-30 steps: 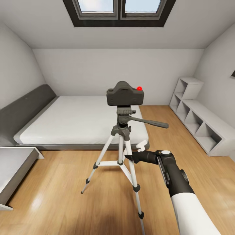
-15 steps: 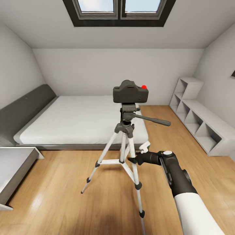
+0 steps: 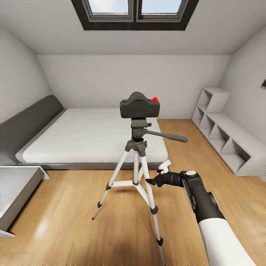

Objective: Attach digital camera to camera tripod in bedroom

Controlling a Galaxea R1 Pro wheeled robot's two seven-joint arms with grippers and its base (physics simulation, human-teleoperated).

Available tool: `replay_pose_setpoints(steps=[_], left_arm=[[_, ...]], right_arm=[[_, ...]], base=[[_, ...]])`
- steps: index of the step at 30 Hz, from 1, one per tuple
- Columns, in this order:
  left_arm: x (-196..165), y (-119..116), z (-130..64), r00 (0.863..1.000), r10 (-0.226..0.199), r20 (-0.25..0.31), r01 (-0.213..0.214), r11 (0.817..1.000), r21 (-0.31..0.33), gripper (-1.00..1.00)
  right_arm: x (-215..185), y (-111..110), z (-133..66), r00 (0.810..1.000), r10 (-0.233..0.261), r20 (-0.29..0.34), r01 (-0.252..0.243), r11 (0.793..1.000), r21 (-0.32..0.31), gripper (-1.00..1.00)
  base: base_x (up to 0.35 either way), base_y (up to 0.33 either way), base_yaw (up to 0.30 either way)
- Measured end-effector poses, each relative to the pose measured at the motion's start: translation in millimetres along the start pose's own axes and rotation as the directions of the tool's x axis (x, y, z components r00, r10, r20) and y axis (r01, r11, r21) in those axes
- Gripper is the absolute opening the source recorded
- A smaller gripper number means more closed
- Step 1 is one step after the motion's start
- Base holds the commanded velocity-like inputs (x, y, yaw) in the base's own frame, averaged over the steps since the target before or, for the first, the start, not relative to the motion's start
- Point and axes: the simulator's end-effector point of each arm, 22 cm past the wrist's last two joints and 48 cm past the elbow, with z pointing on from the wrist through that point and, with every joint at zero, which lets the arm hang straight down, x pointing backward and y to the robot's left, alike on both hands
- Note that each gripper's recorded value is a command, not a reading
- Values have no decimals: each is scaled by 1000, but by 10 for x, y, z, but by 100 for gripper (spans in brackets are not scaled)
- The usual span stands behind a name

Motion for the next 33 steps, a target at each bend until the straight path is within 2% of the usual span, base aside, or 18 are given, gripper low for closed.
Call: replay_pose_setpoints(steps=[7,21,30,33], left_arm=[[9,-21,-2,1000,0,-1,0,1000,3,100],[11,-16,-2,1000,0,-1,0,1000,2,100],[4,-9,-2,1000,-2,1,2,1000,1,100],[4,-8,-2,1000,-2,2,2,1000,1,100]], right_arm=[[12,0,5,1000,2,-2,-2,1000,-1,100],[46,-4,11,1000,6,-9,-6,1000,-4,100],[193,-273,-140,999,1,-39,1,999,37,100],[326,-346,-158,998,13,-65,-10,999,42,100]], base=[[-239,0,0],[-111,0,0],[-152,0,0],[-32,0,0]])
